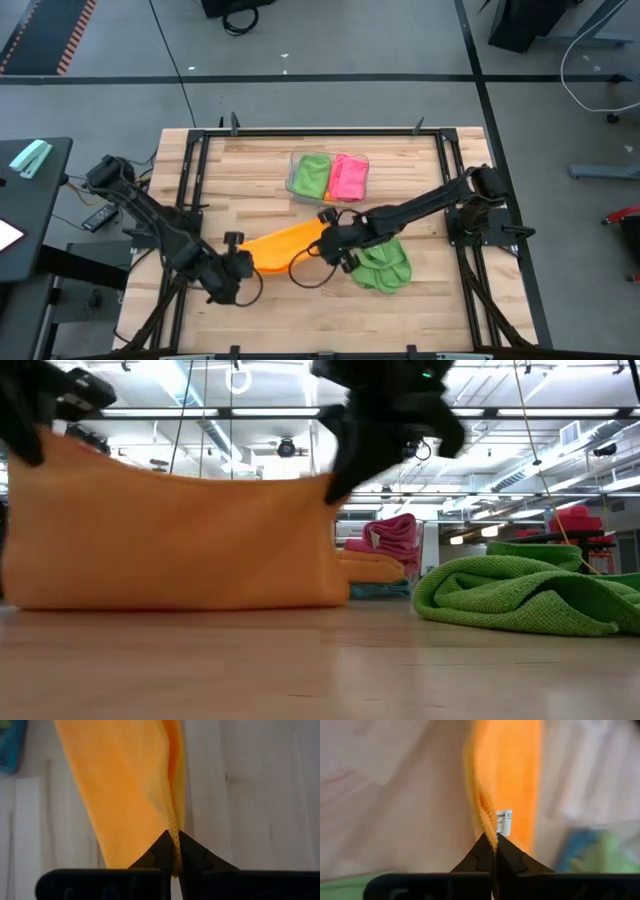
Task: Fold microfiber towels
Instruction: Fold the yellow microfiber cloth
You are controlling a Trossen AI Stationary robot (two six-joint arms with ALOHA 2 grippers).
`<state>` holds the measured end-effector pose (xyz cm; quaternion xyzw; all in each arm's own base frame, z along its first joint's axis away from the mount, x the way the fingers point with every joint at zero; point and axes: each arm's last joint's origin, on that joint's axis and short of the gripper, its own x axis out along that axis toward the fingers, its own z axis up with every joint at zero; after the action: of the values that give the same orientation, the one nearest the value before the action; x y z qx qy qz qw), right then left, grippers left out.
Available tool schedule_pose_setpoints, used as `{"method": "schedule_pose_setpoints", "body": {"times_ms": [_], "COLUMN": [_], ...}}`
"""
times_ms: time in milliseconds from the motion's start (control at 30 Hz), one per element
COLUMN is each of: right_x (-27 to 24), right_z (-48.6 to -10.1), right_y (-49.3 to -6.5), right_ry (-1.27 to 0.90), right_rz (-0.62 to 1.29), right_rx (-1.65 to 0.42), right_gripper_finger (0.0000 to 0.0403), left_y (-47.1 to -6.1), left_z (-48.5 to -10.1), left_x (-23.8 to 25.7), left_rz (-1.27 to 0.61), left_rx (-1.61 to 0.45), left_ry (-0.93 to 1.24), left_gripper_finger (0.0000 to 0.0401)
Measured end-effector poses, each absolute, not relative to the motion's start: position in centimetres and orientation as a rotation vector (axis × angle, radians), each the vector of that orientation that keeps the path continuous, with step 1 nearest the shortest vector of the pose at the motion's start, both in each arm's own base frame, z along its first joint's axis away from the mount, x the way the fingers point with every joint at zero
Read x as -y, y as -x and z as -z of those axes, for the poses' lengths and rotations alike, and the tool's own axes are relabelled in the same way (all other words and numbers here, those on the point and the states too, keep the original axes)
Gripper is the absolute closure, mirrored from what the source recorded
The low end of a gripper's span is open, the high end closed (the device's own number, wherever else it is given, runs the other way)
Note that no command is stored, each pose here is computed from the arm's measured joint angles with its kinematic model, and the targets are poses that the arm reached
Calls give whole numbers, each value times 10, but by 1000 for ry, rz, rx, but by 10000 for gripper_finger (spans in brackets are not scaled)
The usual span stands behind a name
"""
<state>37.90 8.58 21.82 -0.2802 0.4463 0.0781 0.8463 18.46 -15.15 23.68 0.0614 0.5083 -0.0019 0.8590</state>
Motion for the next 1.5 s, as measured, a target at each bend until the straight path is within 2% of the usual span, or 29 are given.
{"method": "schedule_pose_setpoints", "body": {"times_ms": [133, 200, 333, 467, 633, 767, 900, 1200, 1500], "right_x": [-100, -104, -105, -110, -115, -115, -116, -109, -87], "right_z": [-202, -195, -182, -180, -189, -196, -200, -199, -184], "right_y": [-369, -365, -356, -352, -349, -354, -359, -378, -378], "right_ry": [546, 520, 411, 307, 285, 273, 282, 259, 209], "right_rz": [-279, -320, -315, -304, -301, -278, -254, -206, -151], "right_rx": [-952, -972, -1034, -1082, -1136, -1108, -1056, -775, -763], "right_gripper_finger": [392, 375, 307, 237, 194, 191, 192, 192, 192], "left_y": [-191, -196, -203, -207, -204, -195, -182, -161, -157], "left_z": [-219, -210, -197, -193, -198, -196, -193, -189, -189], "left_x": [164, 170, 184, 199, 212, 213, 212, 210, 212], "left_rz": [2, -2, 21, 113, 237, 236, 221, 198, 232], "left_rx": [-1104, -1110, -1093, -1059, -1049, -1093, -1164, -1255, -1254], "left_ry": [-154, -149, -130, -60, 12, -31, -102, -280, -327], "left_gripper_finger": [364, 363, 354, 320, 265, 233, 218, 223, 218]}}
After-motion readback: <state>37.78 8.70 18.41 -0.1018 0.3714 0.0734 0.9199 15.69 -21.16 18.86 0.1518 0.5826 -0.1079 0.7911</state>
